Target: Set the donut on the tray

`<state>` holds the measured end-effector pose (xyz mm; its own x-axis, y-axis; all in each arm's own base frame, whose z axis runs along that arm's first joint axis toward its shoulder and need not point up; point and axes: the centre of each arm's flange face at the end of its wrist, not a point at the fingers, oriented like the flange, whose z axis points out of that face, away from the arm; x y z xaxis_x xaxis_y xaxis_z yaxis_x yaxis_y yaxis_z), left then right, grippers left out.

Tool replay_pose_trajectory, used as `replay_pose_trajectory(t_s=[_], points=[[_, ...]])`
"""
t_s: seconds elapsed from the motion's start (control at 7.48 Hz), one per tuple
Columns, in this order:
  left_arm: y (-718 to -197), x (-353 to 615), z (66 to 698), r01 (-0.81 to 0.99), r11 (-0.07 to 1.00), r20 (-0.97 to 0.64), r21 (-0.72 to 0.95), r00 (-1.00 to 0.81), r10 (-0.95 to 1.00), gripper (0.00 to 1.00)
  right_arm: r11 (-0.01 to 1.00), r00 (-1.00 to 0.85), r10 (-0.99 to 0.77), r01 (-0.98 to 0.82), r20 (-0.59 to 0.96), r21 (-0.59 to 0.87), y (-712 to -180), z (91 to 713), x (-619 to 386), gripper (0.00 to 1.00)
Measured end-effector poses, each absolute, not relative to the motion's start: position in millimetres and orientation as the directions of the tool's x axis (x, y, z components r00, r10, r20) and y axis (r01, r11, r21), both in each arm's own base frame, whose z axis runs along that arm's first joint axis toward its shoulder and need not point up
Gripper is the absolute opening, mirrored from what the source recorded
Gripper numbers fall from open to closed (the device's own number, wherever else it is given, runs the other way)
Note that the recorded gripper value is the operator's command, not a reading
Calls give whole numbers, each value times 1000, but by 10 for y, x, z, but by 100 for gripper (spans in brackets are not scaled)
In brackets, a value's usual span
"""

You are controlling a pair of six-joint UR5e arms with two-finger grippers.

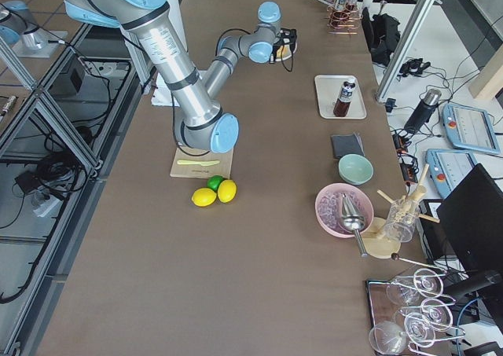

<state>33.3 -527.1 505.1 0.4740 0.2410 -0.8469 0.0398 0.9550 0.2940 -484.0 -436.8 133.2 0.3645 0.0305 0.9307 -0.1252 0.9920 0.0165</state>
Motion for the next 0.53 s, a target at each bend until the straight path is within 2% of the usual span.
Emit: replay_pose_trajectory(t_s=[0.4, 0.53], points=[[-5077, 1387, 4398, 115, 965, -904, 237, 390, 175, 98, 991, 363, 32, -129, 931, 16, -4357, 1326, -4839, 0], [-5088, 1667, 4115, 143, 975, -934, 171, 339, 114, 98, 991, 364, 33, -133, 931, 17, -4362, 1327, -4834, 0]])
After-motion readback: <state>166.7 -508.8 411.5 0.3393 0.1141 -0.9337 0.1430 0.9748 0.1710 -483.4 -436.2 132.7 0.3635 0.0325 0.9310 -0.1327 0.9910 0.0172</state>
